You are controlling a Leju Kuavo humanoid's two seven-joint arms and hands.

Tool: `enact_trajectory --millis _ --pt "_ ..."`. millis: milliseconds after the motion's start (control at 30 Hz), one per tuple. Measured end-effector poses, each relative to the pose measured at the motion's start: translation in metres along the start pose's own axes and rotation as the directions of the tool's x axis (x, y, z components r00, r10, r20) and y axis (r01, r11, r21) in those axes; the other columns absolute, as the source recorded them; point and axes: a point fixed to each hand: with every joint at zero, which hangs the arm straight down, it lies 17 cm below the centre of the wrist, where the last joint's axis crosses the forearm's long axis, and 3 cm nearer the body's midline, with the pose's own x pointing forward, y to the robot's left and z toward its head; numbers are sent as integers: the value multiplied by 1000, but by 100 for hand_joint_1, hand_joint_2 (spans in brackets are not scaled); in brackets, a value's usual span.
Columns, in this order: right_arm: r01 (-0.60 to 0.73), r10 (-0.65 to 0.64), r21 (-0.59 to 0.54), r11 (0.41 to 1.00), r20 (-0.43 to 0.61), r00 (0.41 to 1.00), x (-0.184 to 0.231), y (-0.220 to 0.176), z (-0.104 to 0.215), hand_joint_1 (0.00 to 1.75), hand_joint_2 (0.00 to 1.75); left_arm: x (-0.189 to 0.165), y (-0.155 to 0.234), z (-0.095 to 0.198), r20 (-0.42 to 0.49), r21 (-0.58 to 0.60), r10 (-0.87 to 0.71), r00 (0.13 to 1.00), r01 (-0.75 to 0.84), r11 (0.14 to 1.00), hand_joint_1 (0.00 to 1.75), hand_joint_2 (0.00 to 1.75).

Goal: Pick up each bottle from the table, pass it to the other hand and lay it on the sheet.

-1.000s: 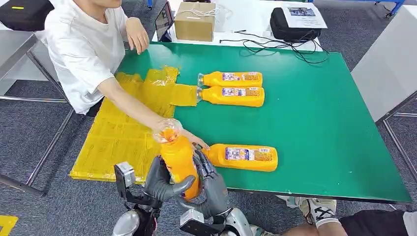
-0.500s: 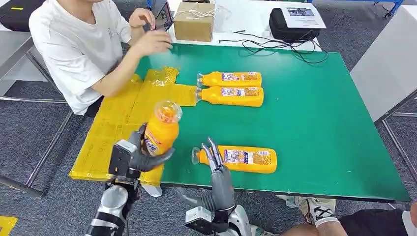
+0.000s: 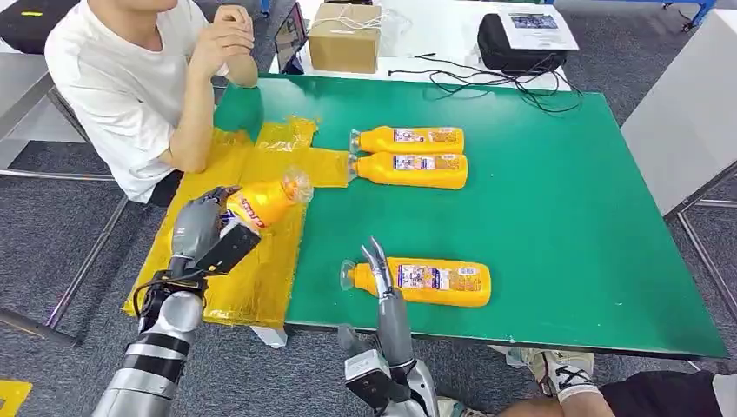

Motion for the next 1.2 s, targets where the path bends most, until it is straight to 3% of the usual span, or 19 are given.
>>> enact_trajectory --millis 100,200,433,567,600,633,667,900,1200 --pt "22 -22 8 1000 5 1000 4 2 0 0 0 -28 -18 1 22 -128 -205 979 206 970 175 175" --pt "48 -48 21 999 9 999 8 6 1 0 0 -61 -34 9 13 -222 -290 957 285 932 175 175" --pt "134 -134 62 989 -15 991 9 17 5 0 0 -106 -61 33 -16 -371 -329 944 300 879 175 175" --pt "166 -165 83 983 -20 986 11 22 6 0 0 -113 -62 30 -25 -393 -323 946 287 873 173 175" --pt "169 -167 83 982 -21 986 11 22 6 0 0 -114 -62 29 -28 -396 -319 947 282 874 108 175" --pt "169 -168 86 982 -19 986 12 23 6 0 0 -115 -62 29 -33 -399 -316 948 277 874 19 175" --pt "170 -169 90 981 -16 985 13 24 6 0 0 -117 -64 30 -37 -408 -314 949 272 872 0 175" --pt "170 -170 94 981 -10 985 15 25 5 0 0 -135 -75 37 -93 -515 -302 949 214 830 0 175" --pt "175 -175 92 980 -13 984 15 25 5 0 0 -142 -76 38 -123 -562 -253 960 143 815 0 175"
